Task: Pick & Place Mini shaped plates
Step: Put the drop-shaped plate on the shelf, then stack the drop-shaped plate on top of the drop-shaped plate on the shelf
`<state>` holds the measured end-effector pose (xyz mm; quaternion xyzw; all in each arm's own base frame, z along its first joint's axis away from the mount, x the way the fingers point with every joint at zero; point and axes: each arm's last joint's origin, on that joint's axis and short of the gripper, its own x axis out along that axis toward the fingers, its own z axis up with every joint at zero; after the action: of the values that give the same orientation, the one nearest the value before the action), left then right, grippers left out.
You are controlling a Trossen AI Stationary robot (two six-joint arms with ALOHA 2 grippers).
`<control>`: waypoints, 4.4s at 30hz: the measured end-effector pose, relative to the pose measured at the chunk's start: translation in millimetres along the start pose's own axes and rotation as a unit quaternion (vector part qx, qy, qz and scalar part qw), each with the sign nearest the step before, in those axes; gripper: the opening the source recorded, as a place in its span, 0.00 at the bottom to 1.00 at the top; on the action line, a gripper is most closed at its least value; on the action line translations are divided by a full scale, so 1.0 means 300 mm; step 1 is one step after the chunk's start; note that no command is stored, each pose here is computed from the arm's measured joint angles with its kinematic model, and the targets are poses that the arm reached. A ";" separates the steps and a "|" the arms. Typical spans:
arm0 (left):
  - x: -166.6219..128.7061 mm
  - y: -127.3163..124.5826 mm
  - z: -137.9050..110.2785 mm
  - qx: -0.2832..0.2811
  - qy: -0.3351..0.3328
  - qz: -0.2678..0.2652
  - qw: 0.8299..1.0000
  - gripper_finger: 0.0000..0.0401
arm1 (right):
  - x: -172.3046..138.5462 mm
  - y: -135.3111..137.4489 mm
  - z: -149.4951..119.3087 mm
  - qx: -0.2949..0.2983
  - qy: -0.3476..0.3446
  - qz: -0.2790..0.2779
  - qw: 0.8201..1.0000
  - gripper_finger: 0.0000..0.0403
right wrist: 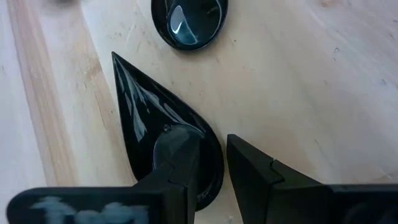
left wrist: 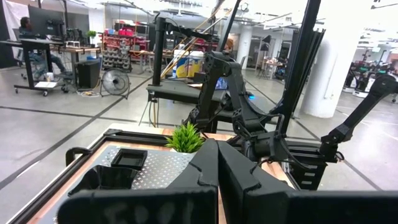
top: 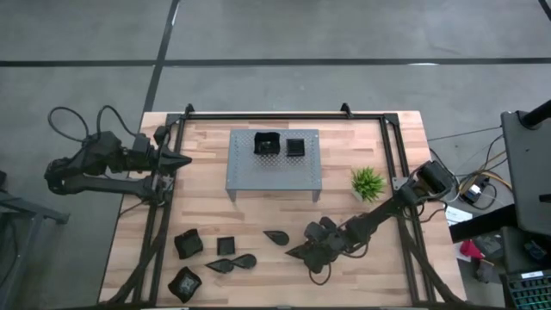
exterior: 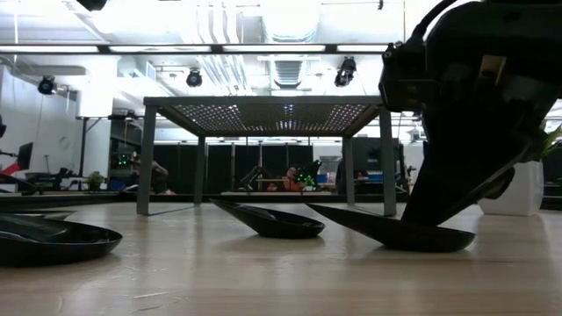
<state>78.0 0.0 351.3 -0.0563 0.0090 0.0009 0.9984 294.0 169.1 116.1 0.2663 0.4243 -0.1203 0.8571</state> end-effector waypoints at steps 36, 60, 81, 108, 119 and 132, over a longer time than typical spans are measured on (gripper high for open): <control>0.000 0.000 0.000 0.000 0.000 0.000 1.000 0.00 | -0.319 -0.042 0.313 0.136 -0.134 0.104 0.976 0.02; 0.000 0.000 0.000 0.000 0.000 0.000 1.000 0.00 | -0.547 -0.211 0.538 0.165 -0.144 0.011 0.976 0.02; 0.000 0.000 0.000 0.000 0.000 0.000 1.000 0.00 | -0.438 -0.194 0.737 0.089 0.028 -0.161 0.983 0.02; 0.000 0.000 0.000 0.000 0.000 0.000 1.000 0.00 | -0.425 -0.268 0.749 0.064 0.054 -0.178 0.980 0.02; 0.000 0.000 0.000 0.000 0.000 0.000 1.000 0.00 | -0.424 -0.273 0.748 0.053 0.048 -0.194 0.978 0.14; 0.000 0.000 0.000 0.000 0.000 0.000 1.000 0.00 | -0.471 -0.265 0.724 0.063 0.064 -0.201 0.975 0.23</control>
<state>77.9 0.0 351.3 -0.0563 0.0088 0.0009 0.9984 317.2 -21.0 308.0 0.2364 0.5146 -0.2996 0.7678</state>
